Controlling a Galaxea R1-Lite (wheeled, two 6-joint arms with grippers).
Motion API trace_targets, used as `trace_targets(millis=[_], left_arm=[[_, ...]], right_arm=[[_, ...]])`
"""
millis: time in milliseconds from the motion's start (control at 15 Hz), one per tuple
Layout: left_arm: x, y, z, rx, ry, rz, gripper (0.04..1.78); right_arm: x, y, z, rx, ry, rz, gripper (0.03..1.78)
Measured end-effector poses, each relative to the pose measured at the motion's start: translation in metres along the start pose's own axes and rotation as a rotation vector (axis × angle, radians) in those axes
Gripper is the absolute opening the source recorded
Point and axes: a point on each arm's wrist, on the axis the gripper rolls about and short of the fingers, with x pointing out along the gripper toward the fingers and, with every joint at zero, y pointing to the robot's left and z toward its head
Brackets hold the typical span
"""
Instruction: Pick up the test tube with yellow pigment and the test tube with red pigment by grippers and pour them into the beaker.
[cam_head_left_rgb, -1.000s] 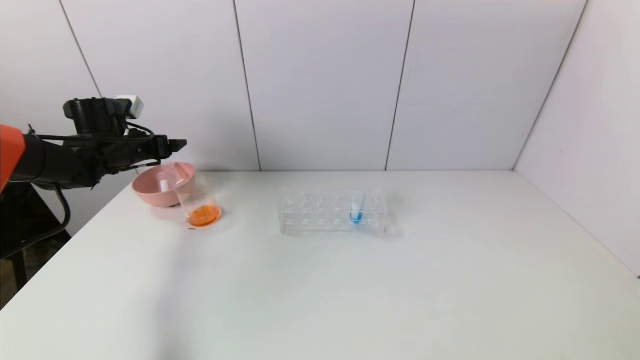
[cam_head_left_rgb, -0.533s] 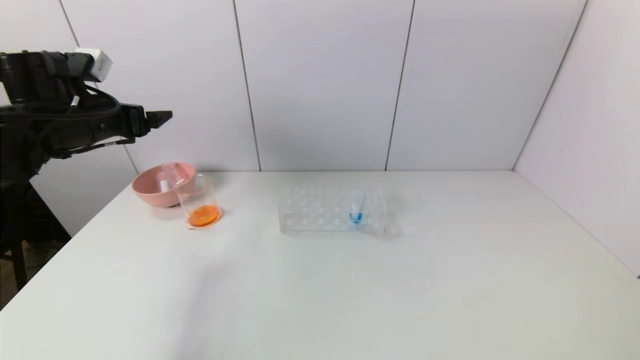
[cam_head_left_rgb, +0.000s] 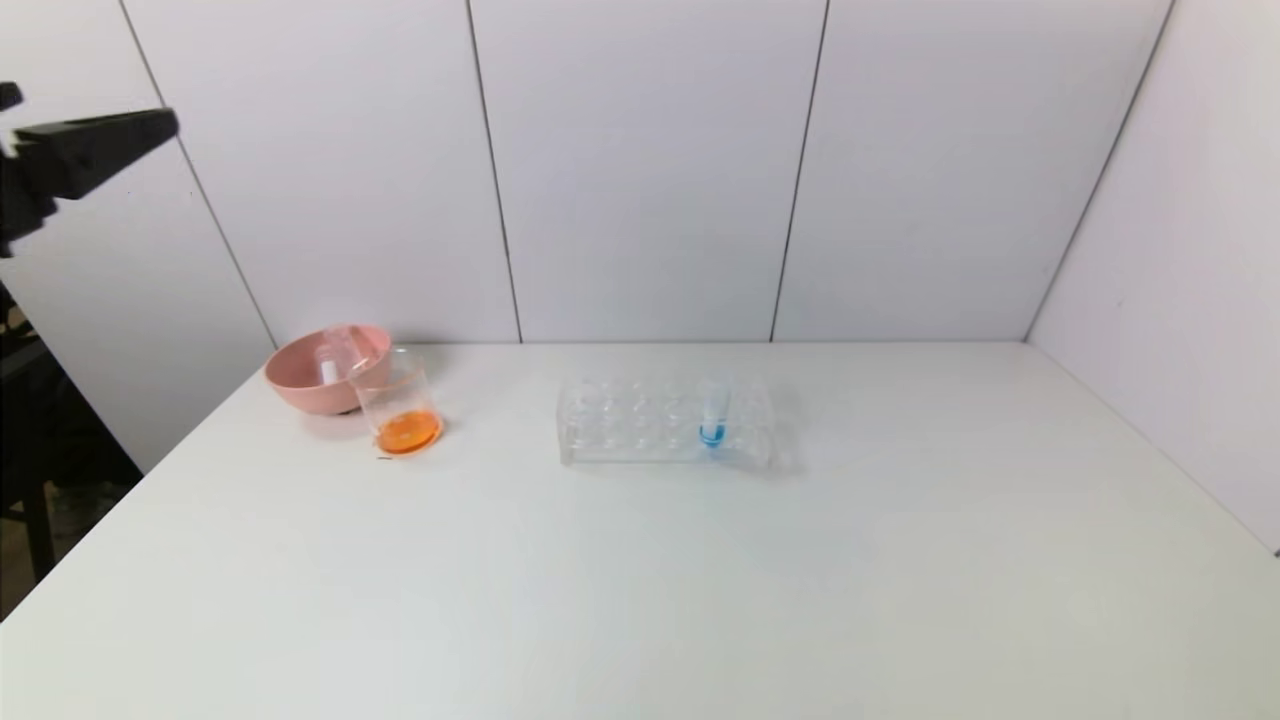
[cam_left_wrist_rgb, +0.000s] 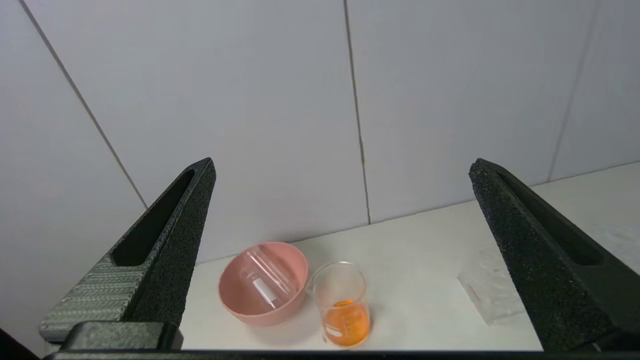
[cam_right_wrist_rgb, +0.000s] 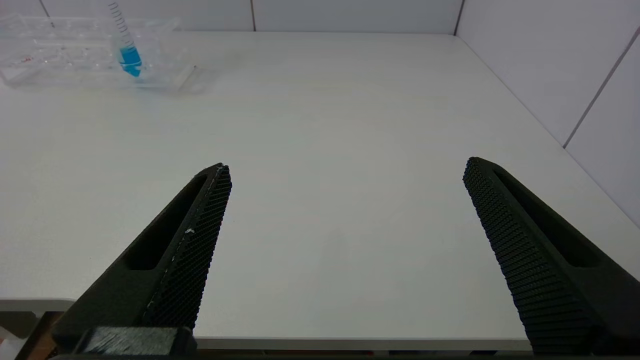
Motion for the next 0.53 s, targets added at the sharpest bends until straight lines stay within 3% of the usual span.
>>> trace_targets(millis=[267,533], left_arm=[[-0.109,-0.030,0.025,0.019,-0.093,-0.053,1.77],[-0.198,-0.054,0.000,0.076,-0.151,-0.085,1.77]], right_arm=[[0.000,0.000,0.000,0.000,0.000,0.001,1.70],[0.000,0.000,0.000,0.000,0.000,0.000,1.70]])
